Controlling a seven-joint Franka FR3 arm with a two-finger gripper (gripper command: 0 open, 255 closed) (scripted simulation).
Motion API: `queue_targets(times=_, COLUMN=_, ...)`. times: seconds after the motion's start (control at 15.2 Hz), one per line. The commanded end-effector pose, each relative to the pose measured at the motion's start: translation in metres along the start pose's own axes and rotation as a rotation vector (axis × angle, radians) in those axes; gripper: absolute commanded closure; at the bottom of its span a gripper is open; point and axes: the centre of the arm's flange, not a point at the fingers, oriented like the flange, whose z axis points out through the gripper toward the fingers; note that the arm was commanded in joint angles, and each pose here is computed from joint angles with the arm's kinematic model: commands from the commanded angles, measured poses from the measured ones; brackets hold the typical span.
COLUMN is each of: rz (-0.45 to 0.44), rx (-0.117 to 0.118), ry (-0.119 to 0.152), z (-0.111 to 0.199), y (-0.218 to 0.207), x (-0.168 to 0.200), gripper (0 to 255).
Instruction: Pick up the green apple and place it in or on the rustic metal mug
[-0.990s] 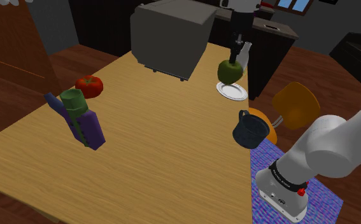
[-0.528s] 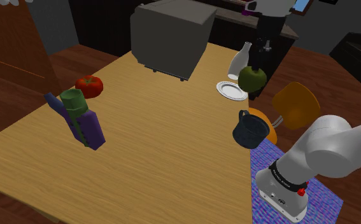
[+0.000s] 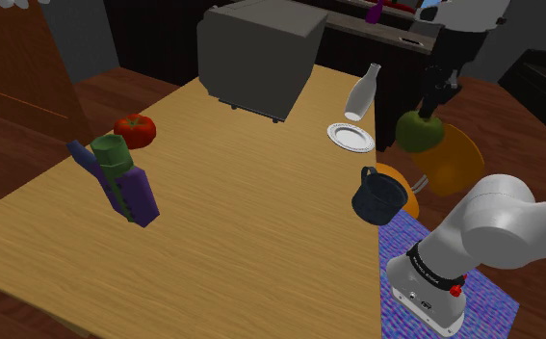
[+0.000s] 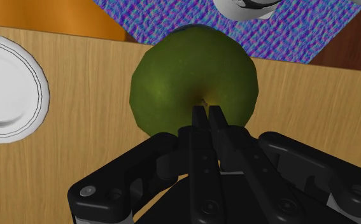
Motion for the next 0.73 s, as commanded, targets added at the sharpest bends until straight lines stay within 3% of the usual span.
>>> queue_targets(times=0.0, rz=0.0, rx=0.0, ry=0.0, z=0.01, y=-0.002, x=-0.001, gripper=255)
queue_targets(times=0.66, rz=0.0, rx=0.0, ry=0.0, z=0.062, y=0.0, x=0.007, gripper=255)
